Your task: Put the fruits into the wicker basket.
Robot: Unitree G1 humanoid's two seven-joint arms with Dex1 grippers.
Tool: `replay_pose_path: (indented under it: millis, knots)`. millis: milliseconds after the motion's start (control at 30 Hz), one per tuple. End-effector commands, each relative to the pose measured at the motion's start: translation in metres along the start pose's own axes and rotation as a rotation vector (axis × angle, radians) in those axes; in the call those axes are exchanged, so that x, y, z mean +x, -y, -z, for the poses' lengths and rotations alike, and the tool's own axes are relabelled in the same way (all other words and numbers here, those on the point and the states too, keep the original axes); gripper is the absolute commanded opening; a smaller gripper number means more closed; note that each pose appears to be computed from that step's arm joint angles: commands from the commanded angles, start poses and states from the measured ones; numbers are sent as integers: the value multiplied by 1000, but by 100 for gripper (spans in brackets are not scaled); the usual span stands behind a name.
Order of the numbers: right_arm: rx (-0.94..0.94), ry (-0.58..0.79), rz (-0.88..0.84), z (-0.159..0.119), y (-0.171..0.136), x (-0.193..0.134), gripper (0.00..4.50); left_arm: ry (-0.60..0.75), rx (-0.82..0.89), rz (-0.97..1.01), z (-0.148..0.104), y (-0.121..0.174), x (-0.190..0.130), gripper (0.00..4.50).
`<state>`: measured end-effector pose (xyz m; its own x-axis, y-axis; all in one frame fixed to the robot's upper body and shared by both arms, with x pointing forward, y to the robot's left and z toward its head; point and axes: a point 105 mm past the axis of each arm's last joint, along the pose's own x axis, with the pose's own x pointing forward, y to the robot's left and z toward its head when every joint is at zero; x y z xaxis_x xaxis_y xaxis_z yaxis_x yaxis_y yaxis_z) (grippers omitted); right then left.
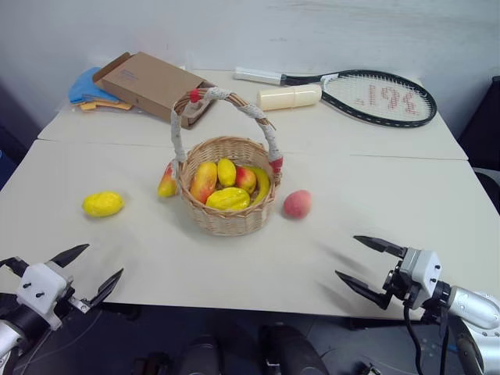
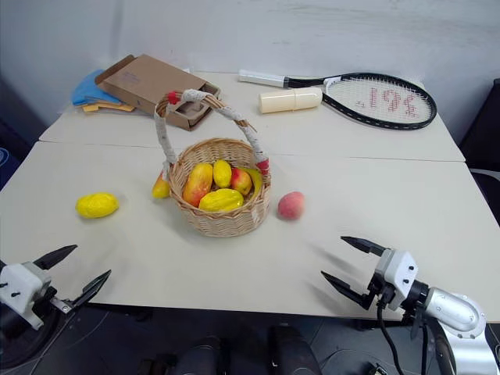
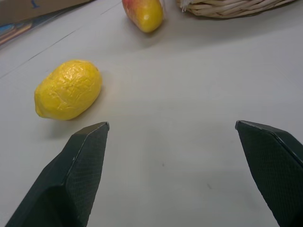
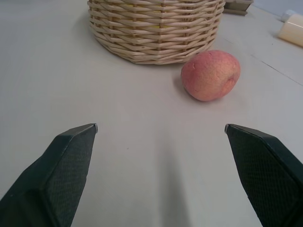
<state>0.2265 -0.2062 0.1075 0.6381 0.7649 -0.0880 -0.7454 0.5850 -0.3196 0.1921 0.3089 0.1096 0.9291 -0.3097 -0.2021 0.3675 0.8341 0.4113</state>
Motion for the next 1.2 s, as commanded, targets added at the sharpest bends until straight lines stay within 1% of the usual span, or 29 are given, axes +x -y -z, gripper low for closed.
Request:
replay_pose_path:
  millis: [33,100,200,267,333,433,500,567,633,733,800,867,933,1000,1067,1100,1133,1200]
  knots:
    - [-58,23,-27,-10,-3,2,446,44,25,-15,-10,-2,2,450]
    - [-42,46,-57,-10,-7,7,446,61,12,-30,-13,-4,2,450]
    - [-43,142,-51,-22,-6,24,446,62,-16,-71,-10,-9,-2,450]
    - [-10,229,-25,-39,-2,42,446,54,-83,-115,-2,-17,-10,450]
    - [38,344,-83,-66,-8,58,446,60,-190,-187,8,-30,-22,450]
    - [65,512,-181,-110,-19,71,446,118,-369,-406,19,-61,-52,450]
    - [52,571,-196,-128,-21,76,446,122,-452,-516,28,-72,-70,450]
    - [43,604,-203,-138,-22,78,446,101,-527,-573,38,-73,-84,450]
    - [34,611,-243,-142,-27,79,446,77,-595,-607,45,-70,-93,450]
    - [-4,603,-280,-143,-32,80,446,105,-654,-608,39,-69,-94,450]
    - [-20,603,-259,-145,-29,81,446,109,-628,-505,19,-72,-78,450]
    - [-52,600,-233,-147,-25,82,446,75,-532,-407,1,-77,-62,450]
    - [-73,589,-199,-148,-20,84,446,89,-433,-272,-33,-95,-29,450]
    - [-82,577,-188,-148,-16,87,446,84,-365,-166,-52,-105,-6,450]
    - [-84,571,-188,-148,-14,90,446,49,-316,-63,-58,-110,13,450]
    - [-86,570,-188,-149,-13,91,446,11,-270,-5,-58,-115,24,450]
    - [-88,569,-189,-149,-13,92,446,-17,-242,29,-57,-118,30,450]
    - [-95,568,-194,-150,-12,95,446,-110,-167,82,-46,-130,45,450]
